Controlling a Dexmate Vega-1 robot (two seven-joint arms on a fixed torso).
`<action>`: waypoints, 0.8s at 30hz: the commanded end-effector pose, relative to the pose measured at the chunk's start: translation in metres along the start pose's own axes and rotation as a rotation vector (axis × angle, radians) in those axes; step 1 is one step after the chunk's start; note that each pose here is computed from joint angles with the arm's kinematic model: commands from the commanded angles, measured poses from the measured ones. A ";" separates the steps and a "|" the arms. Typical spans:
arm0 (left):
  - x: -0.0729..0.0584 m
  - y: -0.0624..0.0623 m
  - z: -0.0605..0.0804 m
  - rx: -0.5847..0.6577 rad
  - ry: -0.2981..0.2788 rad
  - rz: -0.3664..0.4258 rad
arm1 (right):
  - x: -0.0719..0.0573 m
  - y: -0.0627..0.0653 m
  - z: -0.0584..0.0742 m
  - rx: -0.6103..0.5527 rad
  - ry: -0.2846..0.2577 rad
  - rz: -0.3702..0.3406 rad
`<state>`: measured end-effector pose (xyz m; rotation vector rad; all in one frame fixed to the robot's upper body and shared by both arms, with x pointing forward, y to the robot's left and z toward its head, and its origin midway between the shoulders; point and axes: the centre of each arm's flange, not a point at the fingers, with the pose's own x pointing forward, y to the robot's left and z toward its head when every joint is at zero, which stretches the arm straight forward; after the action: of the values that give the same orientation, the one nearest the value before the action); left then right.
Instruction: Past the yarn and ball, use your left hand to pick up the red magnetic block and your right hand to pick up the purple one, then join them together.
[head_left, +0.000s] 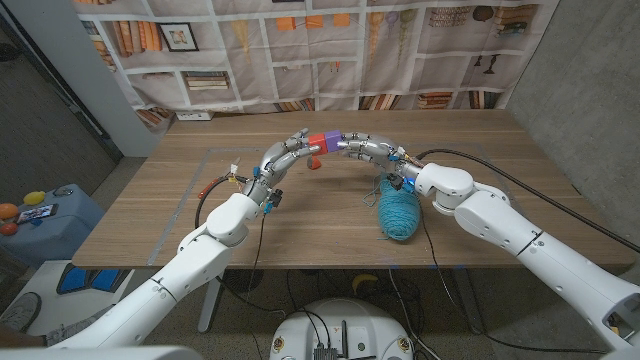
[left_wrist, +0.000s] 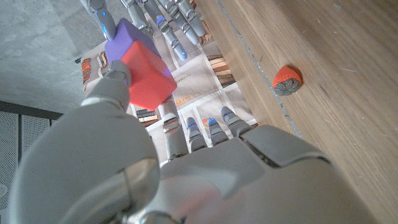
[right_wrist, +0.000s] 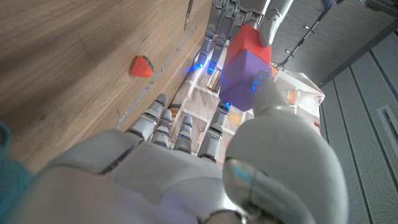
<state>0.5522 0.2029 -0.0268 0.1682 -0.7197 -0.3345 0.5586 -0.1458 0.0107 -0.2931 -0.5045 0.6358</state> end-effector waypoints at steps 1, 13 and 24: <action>0.003 0.000 -0.001 -0.004 0.009 -0.020 | 0.000 -0.001 0.000 0.005 -0.016 -0.010; 0.004 0.001 -0.002 -0.010 0.010 -0.042 | 0.001 -0.001 0.001 0.003 -0.025 -0.008; 0.006 0.003 -0.002 -0.015 0.009 -0.062 | 0.001 -0.002 0.001 0.005 -0.027 -0.015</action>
<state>0.5560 0.2024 -0.0252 0.1734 -0.7066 -0.3776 0.5592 -0.1460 0.0119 -0.2794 -0.5252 0.6324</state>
